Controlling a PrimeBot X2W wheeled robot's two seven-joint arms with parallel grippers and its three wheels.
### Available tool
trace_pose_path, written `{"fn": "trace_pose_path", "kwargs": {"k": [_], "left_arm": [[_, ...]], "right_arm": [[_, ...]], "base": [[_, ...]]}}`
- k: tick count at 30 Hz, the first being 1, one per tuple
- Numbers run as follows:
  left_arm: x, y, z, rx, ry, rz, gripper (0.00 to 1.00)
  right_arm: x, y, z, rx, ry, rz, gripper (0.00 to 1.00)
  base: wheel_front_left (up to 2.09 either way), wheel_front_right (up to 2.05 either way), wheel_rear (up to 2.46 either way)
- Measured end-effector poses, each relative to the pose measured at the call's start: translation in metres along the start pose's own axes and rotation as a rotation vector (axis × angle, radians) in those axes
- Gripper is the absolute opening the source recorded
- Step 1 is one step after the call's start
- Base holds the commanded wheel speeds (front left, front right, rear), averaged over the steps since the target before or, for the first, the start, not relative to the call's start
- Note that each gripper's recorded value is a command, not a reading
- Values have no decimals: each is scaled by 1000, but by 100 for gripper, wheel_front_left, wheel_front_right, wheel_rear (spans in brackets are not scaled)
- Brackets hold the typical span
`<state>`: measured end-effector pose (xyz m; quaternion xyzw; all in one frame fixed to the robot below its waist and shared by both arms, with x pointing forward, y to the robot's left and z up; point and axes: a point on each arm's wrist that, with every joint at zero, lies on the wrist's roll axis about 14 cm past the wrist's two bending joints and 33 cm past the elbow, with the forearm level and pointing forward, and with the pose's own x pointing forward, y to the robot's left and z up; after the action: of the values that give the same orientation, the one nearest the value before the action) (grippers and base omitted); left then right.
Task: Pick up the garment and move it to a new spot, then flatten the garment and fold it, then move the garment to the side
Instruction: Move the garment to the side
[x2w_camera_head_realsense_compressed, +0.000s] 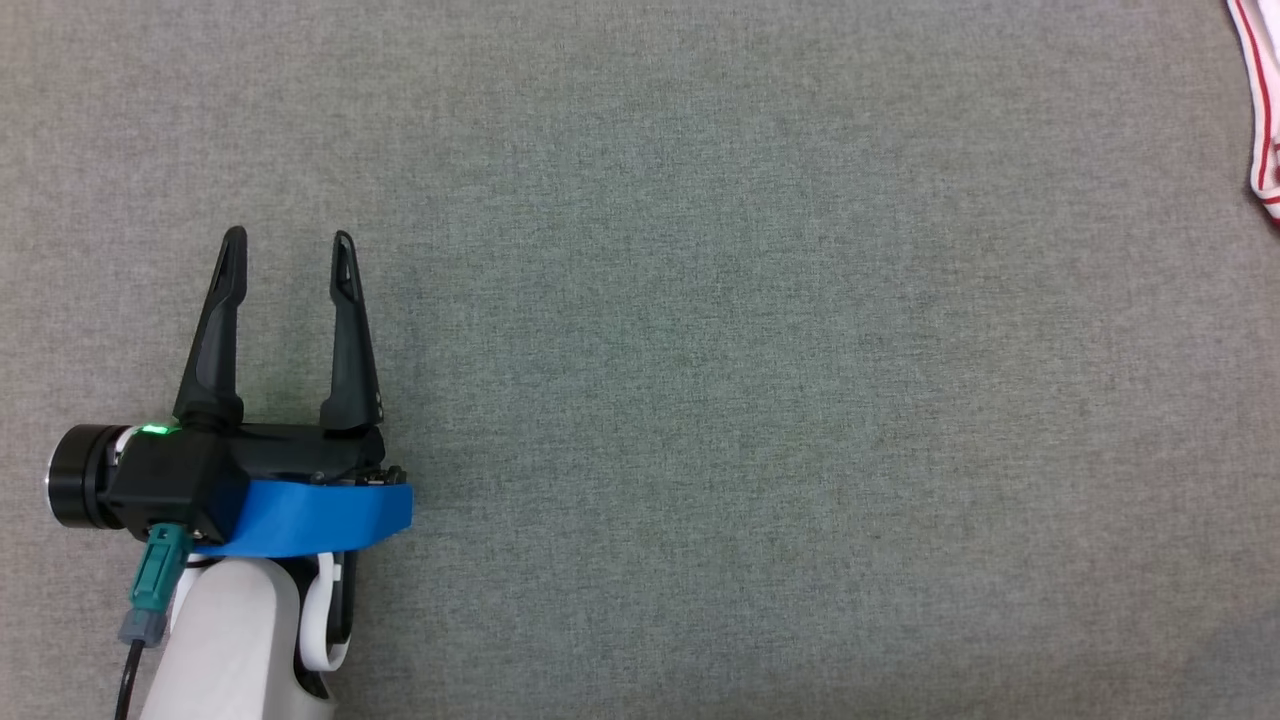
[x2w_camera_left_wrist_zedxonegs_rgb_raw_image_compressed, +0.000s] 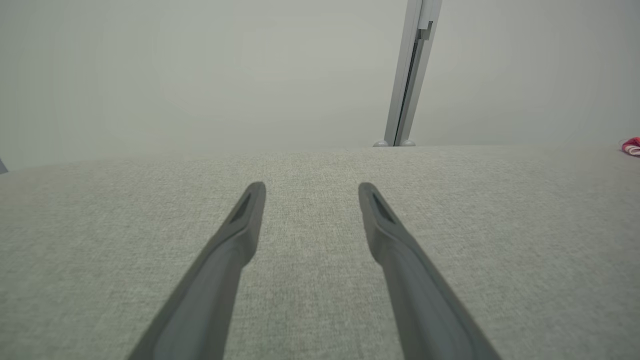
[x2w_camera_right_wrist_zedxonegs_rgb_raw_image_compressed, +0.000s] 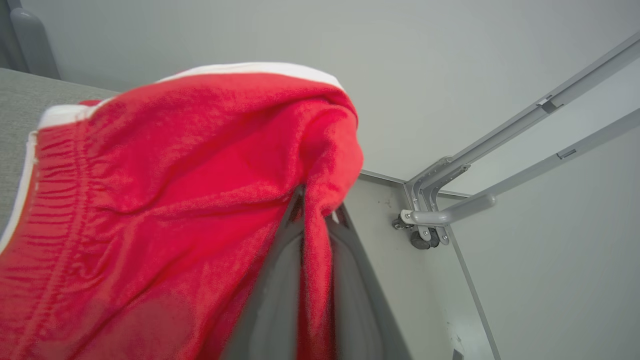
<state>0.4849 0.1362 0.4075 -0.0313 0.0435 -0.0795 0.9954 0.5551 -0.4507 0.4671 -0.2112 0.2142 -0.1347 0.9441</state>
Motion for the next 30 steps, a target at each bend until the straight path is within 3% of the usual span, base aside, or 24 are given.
{"fn": "trace_pose_path", "kwargs": {"k": [1, 2, 8, 16, 24, 30], "left_arm": [[0, 1, -1, 3, 1, 4, 100], [0, 2, -1, 6, 3, 4, 100], [-2, 5, 5, 14, -6, 17, 100], [-20, 10, 25, 13, -34, 47, 100], [-53, 13, 50, 11, -68, 76, 100], [-79, 12, 59, 13, -78, 82, 100]], "right_arm": [[2, 0, -1, 1, 4, -3, 67], [3, 0, -2, 0, 8, -8, 100], [4, -2, 6, 31, -29, -33, 100], [-19, 23, 60, 73, -261, 29, 100], [-74, 76, 111, 175, -466, 174, 100], [-128, 122, 124, 244, -558, 299, 100]], "base": [[0, 0, 0], [0, 0, 0], [0, 0, 0], [0, 0, 0], [0, 0, 0], [0, 0, 0]]}}
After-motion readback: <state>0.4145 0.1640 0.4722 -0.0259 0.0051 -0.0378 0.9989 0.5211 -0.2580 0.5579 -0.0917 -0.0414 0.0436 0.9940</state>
